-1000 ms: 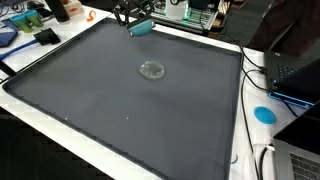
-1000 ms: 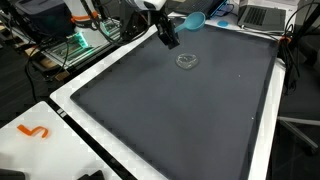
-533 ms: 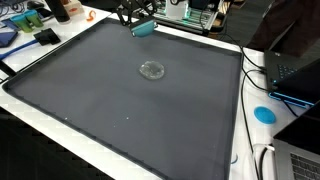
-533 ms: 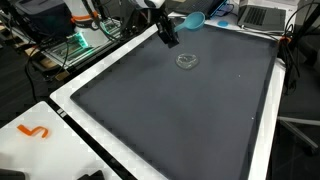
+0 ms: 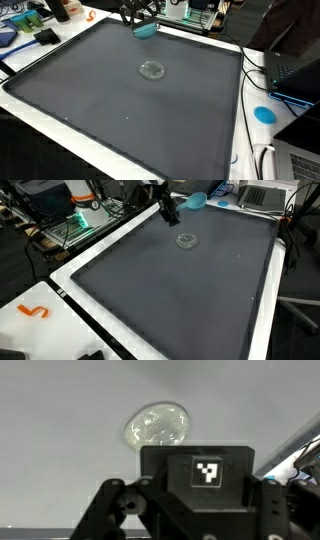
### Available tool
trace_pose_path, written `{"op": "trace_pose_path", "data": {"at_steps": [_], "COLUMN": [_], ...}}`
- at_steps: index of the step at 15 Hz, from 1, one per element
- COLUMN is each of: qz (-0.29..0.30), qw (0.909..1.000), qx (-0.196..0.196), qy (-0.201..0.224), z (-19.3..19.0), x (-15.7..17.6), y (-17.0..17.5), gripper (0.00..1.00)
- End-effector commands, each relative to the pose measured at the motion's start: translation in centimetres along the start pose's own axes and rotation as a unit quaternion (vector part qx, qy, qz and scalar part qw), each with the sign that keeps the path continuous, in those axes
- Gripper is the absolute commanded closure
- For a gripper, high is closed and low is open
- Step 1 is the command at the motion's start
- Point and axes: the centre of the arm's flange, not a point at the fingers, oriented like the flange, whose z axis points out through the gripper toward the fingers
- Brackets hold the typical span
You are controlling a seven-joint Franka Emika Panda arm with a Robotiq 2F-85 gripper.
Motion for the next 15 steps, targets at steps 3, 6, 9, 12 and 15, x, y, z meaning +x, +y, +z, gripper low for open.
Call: {"op": "trace_pose_path", "data": {"at_steps": [3, 6, 9, 12, 15], "qz": [0.018, 0.023, 0.022, 0.000, -0.038], "qw": [0.9989, 0.9974, 0.9957, 0.9934, 0.9904], "qx": [-0.027, -0.040, -0.055, -0.077, -0.087], "qy": [-0.033, -0.055, -0.071, -0.085, -0.101], "z": [-0.9, -1.2, -1.7, -2.2, -3.1], "x": [0.8, 1.4, 2.1, 2.8, 3.5], "y": [-2.0, -2.6, -3.2, -3.9, -4.3], "gripper": [0.72, 0.72, 0.72, 0.72, 0.72]}}
